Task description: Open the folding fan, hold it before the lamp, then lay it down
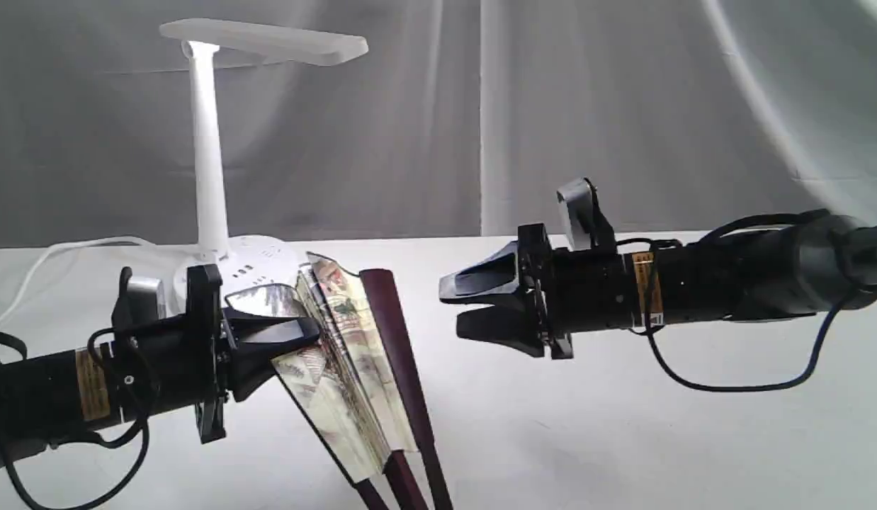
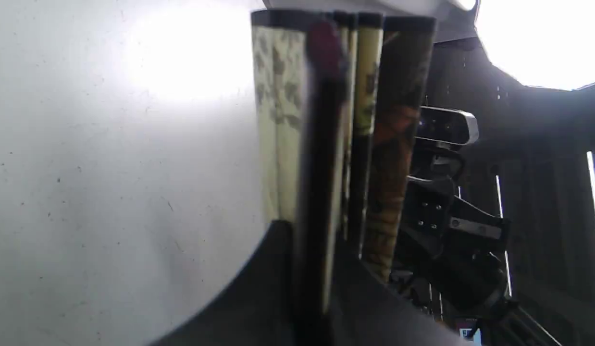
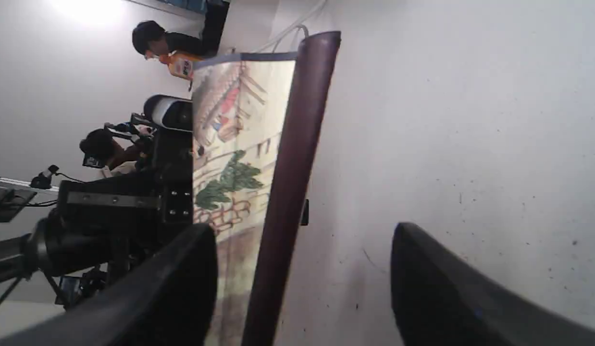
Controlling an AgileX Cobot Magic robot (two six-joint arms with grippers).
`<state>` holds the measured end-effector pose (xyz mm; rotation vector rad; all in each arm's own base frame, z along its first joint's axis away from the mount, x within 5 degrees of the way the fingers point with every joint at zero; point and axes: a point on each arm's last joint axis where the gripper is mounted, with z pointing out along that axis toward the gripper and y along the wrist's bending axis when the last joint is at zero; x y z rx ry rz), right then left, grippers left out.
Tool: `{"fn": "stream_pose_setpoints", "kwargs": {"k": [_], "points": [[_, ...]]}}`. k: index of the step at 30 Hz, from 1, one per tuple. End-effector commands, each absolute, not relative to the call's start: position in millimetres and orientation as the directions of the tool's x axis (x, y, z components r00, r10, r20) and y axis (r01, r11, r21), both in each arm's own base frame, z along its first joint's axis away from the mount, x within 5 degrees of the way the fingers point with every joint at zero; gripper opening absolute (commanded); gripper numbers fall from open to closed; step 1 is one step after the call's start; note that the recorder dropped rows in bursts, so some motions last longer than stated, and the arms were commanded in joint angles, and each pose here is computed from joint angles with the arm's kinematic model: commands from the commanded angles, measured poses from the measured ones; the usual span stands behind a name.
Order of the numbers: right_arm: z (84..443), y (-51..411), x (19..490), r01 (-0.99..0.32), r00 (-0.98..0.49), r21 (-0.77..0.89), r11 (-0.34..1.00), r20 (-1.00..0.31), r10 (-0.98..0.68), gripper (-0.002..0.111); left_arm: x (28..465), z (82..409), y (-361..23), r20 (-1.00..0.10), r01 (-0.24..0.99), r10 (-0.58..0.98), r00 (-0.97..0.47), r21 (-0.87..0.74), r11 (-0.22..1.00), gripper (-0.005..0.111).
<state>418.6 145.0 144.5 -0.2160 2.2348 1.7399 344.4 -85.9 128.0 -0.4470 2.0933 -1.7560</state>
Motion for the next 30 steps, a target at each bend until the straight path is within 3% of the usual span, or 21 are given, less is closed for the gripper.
{"fn": "stream_pose_setpoints", "kwargs": {"k": [1, 16, 30], "points": [[149.9, 146.7, 414.5, -0.333, -0.936, 0.906, 0.260, -0.351, 0.022, 0.058, 343.7, 132.6, -86.0, -0.081, 0.011, -0.464, -0.882, -0.988, 0.152, 0.000], [151.0, 184.0, 400.4, -0.350, -0.936, 0.910, 0.221, -0.348, -0.049, 0.056, 343.5, 132.4, -86.7, -0.045, -0.021, -0.466, -0.884, -0.991, 0.135, 0.000], [151.0, 191.6, 396.9, -0.354, -0.935, 0.910, 0.214, -0.348, -0.066, 0.043, 343.6, 132.5, -86.6, -0.040, -0.025, -0.468, -0.883, -0.991, 0.133, 0.000]]}}
